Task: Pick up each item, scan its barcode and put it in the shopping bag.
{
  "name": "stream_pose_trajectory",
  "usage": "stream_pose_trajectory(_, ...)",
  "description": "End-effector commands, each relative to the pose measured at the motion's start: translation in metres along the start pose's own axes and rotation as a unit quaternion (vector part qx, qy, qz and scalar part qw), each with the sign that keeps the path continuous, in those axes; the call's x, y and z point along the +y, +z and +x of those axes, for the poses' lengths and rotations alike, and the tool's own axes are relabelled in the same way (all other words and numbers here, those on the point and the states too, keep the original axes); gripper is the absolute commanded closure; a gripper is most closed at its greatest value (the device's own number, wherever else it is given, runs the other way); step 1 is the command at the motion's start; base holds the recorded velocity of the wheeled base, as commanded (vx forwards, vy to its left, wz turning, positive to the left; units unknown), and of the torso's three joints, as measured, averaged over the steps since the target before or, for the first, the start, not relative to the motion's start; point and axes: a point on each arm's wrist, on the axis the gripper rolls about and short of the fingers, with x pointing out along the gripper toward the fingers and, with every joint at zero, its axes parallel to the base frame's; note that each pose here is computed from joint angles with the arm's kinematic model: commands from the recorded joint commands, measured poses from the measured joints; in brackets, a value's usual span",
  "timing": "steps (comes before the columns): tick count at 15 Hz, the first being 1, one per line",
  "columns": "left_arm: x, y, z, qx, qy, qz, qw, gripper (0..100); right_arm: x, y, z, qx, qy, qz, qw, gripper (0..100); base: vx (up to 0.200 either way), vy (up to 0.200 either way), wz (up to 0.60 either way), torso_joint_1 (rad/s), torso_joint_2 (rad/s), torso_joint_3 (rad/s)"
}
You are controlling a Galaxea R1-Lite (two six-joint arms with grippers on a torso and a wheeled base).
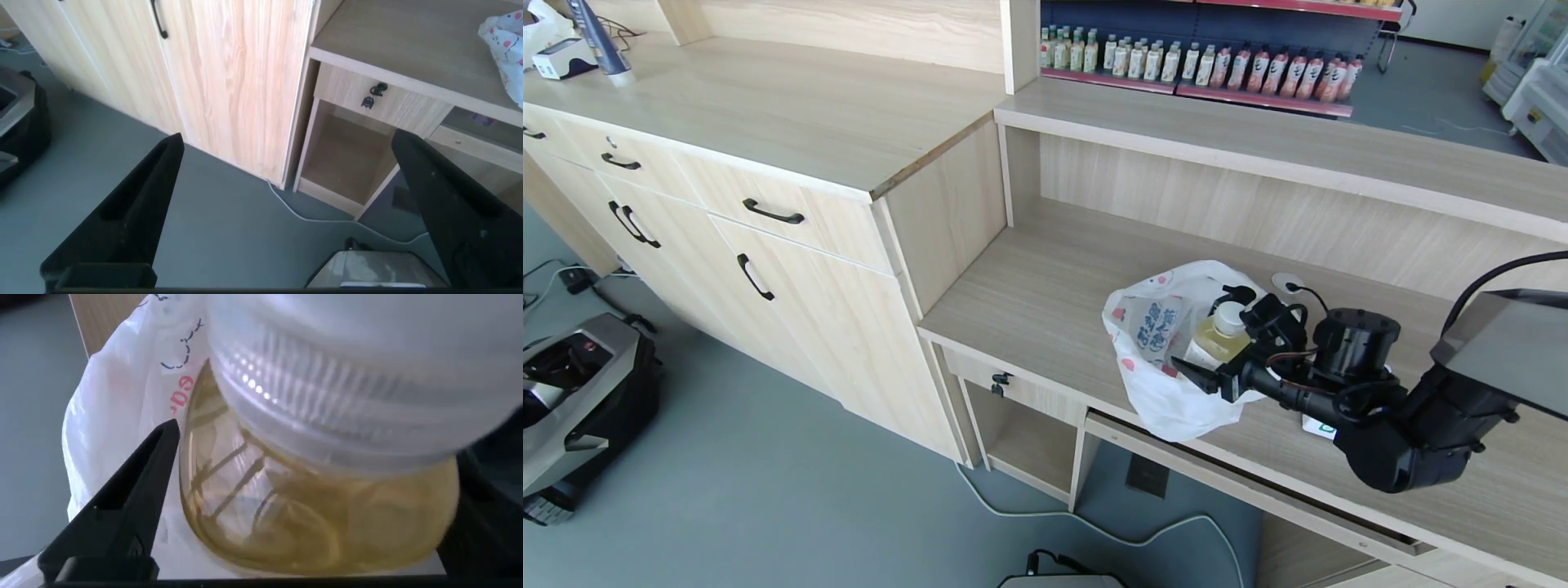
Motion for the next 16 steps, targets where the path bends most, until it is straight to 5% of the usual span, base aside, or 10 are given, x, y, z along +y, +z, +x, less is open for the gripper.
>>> stream_pose_trajectory(1,0.0,0.0,0.0,0.0,0.0,-0.001,1.0,0,-0.003,0.036,-0.018,-0.014,-0.005,-0.007,1.0,0,0.0,0.0,0.0,0.0,0.0,0.0)
stream_pose_trajectory(5,0.0,0.0,0.0,0.0,0.0,0.0,1.0,0,0.005,0.087,-0.088,0.001,-0.015,-0.002,1.0,0,0.0,0.0,0.0,0.0,0.0,0.0)
stream_pose_trajectory(10,0.0,0.0,0.0,0.0,0.0,-0.001,1.0,0,0.003,0.139,-0.192,0.02,-0.104,-0.043,0.994,0,0.0,0.0,0.0,0.0,0.0,0.0)
stream_pose_trajectory(16,0.0,0.0,0.0,0.0,0.0,0.0,1.0,0,-0.002,0.166,-0.215,0.003,-0.237,-0.022,0.971,0,0.0,0.0,-0.6,0.002,0.0,0.005)
